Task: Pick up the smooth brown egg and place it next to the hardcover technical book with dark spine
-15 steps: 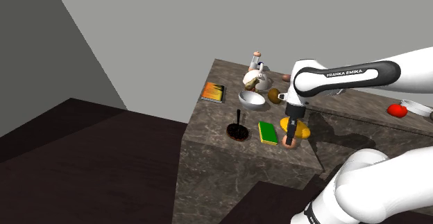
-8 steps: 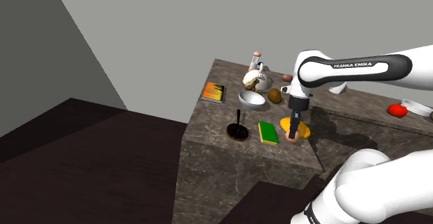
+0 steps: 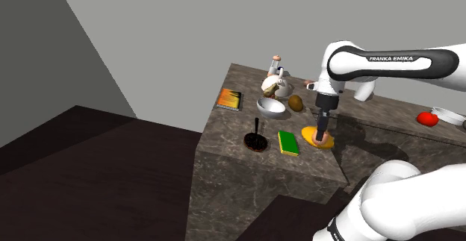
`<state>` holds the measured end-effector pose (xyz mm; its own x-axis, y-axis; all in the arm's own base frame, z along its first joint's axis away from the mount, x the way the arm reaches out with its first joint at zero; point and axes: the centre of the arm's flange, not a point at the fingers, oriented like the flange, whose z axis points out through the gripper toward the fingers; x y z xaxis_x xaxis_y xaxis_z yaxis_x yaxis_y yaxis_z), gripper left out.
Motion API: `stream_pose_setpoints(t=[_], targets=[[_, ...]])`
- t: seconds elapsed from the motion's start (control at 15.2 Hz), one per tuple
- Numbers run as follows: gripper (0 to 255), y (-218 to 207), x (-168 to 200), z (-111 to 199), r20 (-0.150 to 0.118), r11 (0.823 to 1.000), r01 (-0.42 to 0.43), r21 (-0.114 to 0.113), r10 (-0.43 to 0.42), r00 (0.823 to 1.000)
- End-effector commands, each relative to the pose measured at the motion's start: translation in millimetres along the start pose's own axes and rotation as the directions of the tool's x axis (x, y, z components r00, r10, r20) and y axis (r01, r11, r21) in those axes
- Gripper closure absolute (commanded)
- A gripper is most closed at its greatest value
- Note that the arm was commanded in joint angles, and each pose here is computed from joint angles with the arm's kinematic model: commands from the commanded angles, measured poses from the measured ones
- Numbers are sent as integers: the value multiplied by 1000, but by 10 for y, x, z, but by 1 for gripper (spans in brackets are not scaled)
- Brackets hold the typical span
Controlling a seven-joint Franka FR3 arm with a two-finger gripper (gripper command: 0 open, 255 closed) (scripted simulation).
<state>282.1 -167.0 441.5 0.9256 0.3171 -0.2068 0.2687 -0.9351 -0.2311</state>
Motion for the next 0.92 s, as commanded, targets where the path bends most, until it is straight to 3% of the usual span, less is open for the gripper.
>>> stream_pose_setpoints(t=[0.0, 0.53, 0.86], targets=[[255, -35, -18, -101, 0, 1000, 0, 0, 0, 1000], [255, -128, -101, -482, 0, 1000, 0, 0, 0, 1000], [255, 41, 511, -660, 0, 1000, 0, 0, 0, 1000]])
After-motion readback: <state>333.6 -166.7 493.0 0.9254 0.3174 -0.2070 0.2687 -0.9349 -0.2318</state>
